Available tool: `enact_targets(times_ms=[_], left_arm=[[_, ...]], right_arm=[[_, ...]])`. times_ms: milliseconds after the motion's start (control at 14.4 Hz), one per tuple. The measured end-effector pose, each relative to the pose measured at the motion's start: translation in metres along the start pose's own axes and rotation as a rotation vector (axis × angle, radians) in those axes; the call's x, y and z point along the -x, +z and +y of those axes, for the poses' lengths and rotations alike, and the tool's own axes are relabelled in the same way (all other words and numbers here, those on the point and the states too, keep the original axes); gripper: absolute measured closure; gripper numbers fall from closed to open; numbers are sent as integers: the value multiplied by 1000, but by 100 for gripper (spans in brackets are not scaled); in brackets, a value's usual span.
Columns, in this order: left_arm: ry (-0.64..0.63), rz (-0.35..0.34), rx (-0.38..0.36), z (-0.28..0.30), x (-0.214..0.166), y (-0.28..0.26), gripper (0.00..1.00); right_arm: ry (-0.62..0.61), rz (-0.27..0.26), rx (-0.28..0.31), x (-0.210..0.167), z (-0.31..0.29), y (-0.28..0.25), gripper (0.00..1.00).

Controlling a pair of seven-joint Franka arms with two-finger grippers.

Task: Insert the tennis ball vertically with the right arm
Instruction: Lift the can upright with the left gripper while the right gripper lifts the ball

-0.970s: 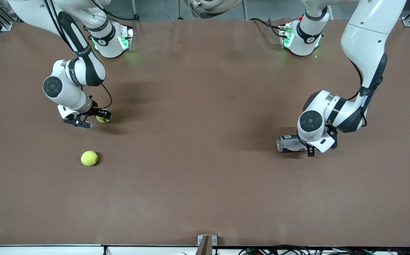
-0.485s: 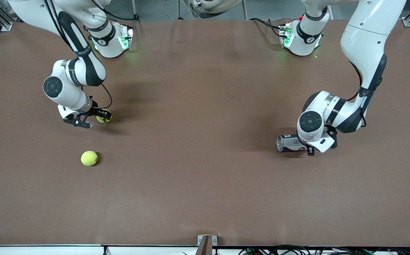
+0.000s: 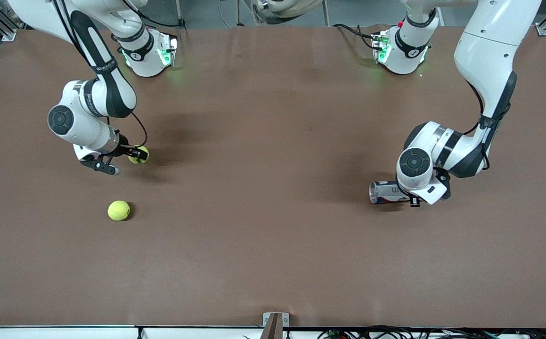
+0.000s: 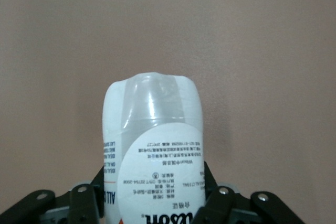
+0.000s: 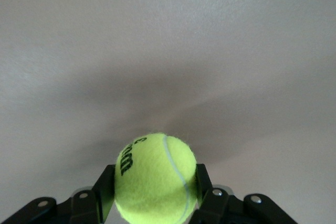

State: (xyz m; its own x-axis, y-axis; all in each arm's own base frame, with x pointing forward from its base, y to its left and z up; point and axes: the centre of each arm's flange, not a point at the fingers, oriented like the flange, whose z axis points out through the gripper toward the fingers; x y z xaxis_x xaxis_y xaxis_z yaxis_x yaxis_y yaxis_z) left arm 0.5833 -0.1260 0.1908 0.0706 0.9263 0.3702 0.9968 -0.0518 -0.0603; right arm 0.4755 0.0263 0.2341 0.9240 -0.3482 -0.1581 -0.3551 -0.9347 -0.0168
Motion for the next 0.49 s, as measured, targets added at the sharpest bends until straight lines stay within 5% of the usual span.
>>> enact_targets(times_ms=[485], left_arm=[[-40, -125, 21, 0, 31, -52, 40]], right_arm=[[134, -1, 3, 7, -55, -30, 36]])
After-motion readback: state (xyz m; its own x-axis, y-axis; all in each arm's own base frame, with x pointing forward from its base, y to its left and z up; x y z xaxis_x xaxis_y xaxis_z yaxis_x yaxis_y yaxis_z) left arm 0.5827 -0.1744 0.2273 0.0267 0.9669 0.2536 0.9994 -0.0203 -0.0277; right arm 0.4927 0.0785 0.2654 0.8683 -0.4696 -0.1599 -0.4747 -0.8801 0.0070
